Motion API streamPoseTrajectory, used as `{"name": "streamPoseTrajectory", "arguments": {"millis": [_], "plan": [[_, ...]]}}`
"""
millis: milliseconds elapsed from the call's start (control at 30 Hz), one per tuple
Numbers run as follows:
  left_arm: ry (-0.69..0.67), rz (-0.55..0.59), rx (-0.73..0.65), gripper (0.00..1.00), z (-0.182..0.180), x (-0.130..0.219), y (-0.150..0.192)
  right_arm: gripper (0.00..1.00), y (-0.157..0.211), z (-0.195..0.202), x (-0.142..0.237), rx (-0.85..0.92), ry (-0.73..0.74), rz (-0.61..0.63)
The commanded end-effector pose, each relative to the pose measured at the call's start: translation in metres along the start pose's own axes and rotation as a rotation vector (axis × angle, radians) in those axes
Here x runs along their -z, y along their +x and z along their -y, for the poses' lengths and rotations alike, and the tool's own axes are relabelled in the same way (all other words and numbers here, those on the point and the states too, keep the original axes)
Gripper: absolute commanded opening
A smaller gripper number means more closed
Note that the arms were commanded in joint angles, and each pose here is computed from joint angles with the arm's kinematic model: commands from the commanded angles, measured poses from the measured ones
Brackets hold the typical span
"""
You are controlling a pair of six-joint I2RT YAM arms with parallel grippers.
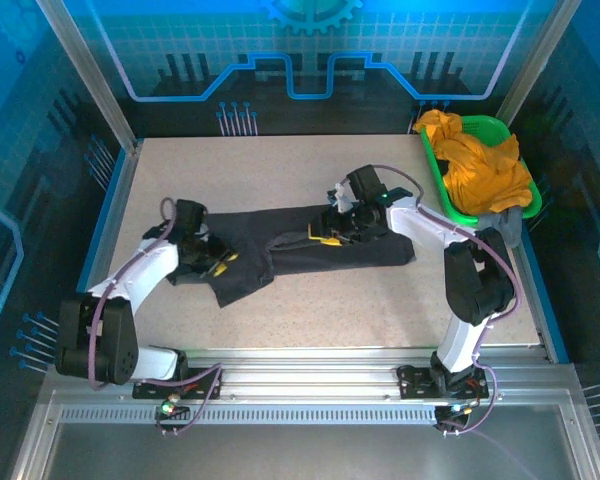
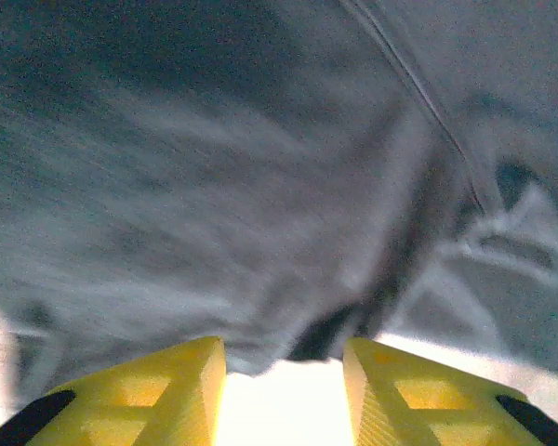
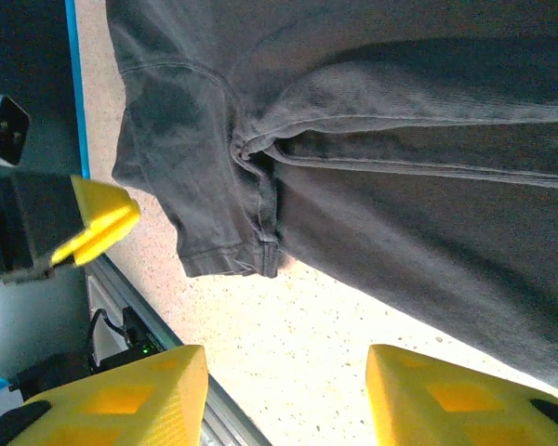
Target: Fold and stack the t-shirts
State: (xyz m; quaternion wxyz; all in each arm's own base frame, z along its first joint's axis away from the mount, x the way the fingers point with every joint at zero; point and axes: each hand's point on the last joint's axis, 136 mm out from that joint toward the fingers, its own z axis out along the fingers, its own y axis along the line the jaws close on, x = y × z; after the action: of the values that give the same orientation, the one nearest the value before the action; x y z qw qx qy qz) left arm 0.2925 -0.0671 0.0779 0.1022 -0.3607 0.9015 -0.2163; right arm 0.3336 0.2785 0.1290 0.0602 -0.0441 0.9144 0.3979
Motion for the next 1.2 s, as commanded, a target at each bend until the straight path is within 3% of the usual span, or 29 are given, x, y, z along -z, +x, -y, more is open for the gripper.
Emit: {"name": "streamPoseTrajectory", "arguments": {"millis": [0, 300, 800, 1167], "plan": [[-0.145, 0.039, 0.005, 0.42, -0.044, 0.005, -0.010, 0.50, 0.003, -0.014, 0.002, 0.039, -0.037, 0.000], [-0.104, 0.138, -0.025, 0.43, -0.055, -0.010, -0.069, 0.51, 0.002, -0.023, 0.000, 0.059, -0.063, -0.022], [-0.025, 0.068, -0.031, 0.38, -0.055, -0.031, -0.043, 0.51, -0.001, -0.022, -0.003, 0.051, -0.061, -0.027], [0.030, 0.084, -0.022, 0.11, -0.043, -0.022, -0.043, 0.51, -0.006, -0.022, -0.006, 0.046, -0.058, -0.032]]}}
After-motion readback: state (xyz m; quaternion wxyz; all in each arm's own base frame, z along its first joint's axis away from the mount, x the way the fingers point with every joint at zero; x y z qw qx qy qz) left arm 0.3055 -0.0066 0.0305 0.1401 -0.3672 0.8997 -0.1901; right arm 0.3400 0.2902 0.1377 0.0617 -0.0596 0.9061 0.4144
